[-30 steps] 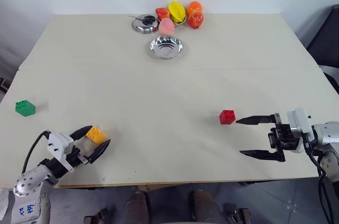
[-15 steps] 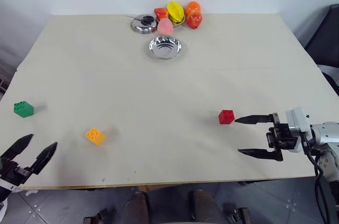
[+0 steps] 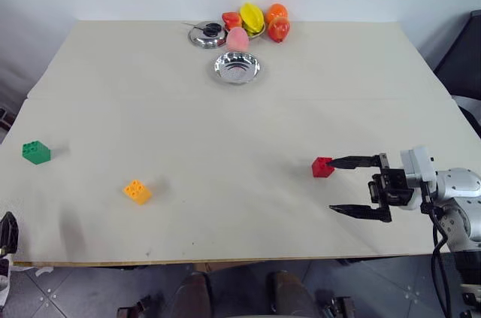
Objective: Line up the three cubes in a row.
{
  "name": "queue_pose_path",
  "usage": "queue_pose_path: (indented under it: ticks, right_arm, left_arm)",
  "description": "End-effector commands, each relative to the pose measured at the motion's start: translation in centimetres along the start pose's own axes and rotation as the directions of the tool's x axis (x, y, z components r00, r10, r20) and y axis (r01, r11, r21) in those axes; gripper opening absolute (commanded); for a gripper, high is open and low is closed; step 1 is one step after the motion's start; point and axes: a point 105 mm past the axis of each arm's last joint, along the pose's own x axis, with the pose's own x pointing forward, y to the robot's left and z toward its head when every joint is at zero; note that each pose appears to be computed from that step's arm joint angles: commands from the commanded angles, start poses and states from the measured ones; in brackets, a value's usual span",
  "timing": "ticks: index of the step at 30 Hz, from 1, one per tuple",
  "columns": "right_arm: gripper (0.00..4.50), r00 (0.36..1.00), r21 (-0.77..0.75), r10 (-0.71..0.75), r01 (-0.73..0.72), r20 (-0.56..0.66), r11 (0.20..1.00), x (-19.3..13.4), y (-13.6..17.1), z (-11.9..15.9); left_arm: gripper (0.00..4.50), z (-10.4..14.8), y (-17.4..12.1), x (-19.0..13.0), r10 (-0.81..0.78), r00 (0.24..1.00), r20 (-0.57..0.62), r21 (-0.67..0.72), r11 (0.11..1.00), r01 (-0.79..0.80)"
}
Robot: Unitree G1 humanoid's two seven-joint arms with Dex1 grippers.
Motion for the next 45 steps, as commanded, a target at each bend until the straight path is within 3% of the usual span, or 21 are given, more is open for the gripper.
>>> queue_pose_path:
  ticks: [1, 9, 17, 23, 29, 33, 34, 35, 36, 37, 40, 42, 43, 45]
  right_arm:
    - [4.44, 0.996, -0.036, -0.016, 0.019, 0.09, 0.999, 0.4, -0.5, 1.9]
    - [4.44, 0.97, -0.022, -0.089, 0.096, 0.227, 0.995, 1.9, -1.5, 3.2]
    - [4.44, 0.966, -0.004, -0.091, 0.094, 0.241, 0.996, 3.0, -1.0, 2.8]
    - [4.44, 0.962, 0.007, -0.113, 0.115, 0.247, 0.993, 3.0, -0.8, 2.6]
    - [4.5, 0.962, 0.014, -0.135, 0.136, 0.239, 0.991, 2.6, -0.3, 1.9]
    - [4.5, 0.962, 0.014, -0.157, 0.158, 0.225, 0.987, 2.0, 0.1, 1.2]
    - [4.5, 0.962, 0.012, -0.17, 0.171, 0.214, 0.985, 1.6, 0.1, 1.0]
    - [4.5, 0.963, 0.009, -0.184, 0.186, 0.198, 0.983, 1.1, 0.2, 0.9]
    - [4.5, 0.963, 0.009, -0.199, 0.2, 0.182, 0.98, 0.6, 0.3, 0.7]
    - [4.5, 0.963, 0.009, -0.207, 0.209, 0.172, 0.978, 0.2, 0.3, 0.7]
    - [4.5, 0.961, 0.0, -0.244, 0.247, 0.132, 0.969, -1.7, 0.5, 0.9]
    - [4.5, 0.959, -0.006, -0.261, 0.263, 0.106, 0.965, -2.7, 0.6, 1.0]
    - [4.5, 0.959, -0.007, -0.265, 0.267, 0.098, 0.964, -3.0, 0.7, 1.0]
    - [4.5, 0.953, -0.007, -0.298, 0.299, 0.048, 0.954, -4.6, 1.0, 1.0]
  left_arm:
    - [4.5, 1.1, -0.5, 2.7, 0.026, 0.999, -0.021, 0.044, 0.999, -0.025]
    - [4.5, 3.8, -2.9, 8.6, 0.028, 1.0, 0.005, 0.012, 1.0, -0.028]
    - [4.5, 2.8, -4.9, 13.4, -0.005, 0.997, -0.081, 0.03, 1.0, 0.007]
    - [4.5, 2.0, -5.2, 14.8, -0.025, 0.993, -0.118, 0.021, 0.999, 0.027]
    - [2.63, 1.8, -4.9, 15.0, -0.02, 0.991, -0.131, 0.062, 0.998, 0.029]
    - [1.49, 3.0, -5.3, 14.9, -0.083, 0.992, -0.094, 0.105, 0.99, 0.092]
    - [1.51, 5.4, -8.3, 15.1, -0.271, 0.962, 0.012, 0.067, 0.96, 0.27]
    - [1.51, 8.1, -11.9, 14.5, -0.489, 0.864, 0.121, 0.063, 0.872, 0.485]
    - [1.51, 10.2, -15.2, 13.2, -0.671, 0.719, 0.182, 0.094, 0.74, 0.666]
    - [1.51, 11.3, -17.1, 12.1, -0.769, 0.606, 0.206, 0.12, 0.634, 0.764]
    - [1.51, 12.1, -22.6, 9.9, -0.942, 0.317, 0.111, 0.184, 0.333, 0.925]
    - [1.51, 12.0, -25.3, 9.0, -0.982, 0.186, 0.041, 0.195, 0.19, 0.962]
    - [1.51, 11.9, -26.0, 8.8, -0.988, 0.155, 0.017, 0.195, 0.155, 0.968]
    - [1.51, 11.0, -30.9, 7.2, -0.995, -0.061, -0.084, 0.193, -0.076, 0.978]
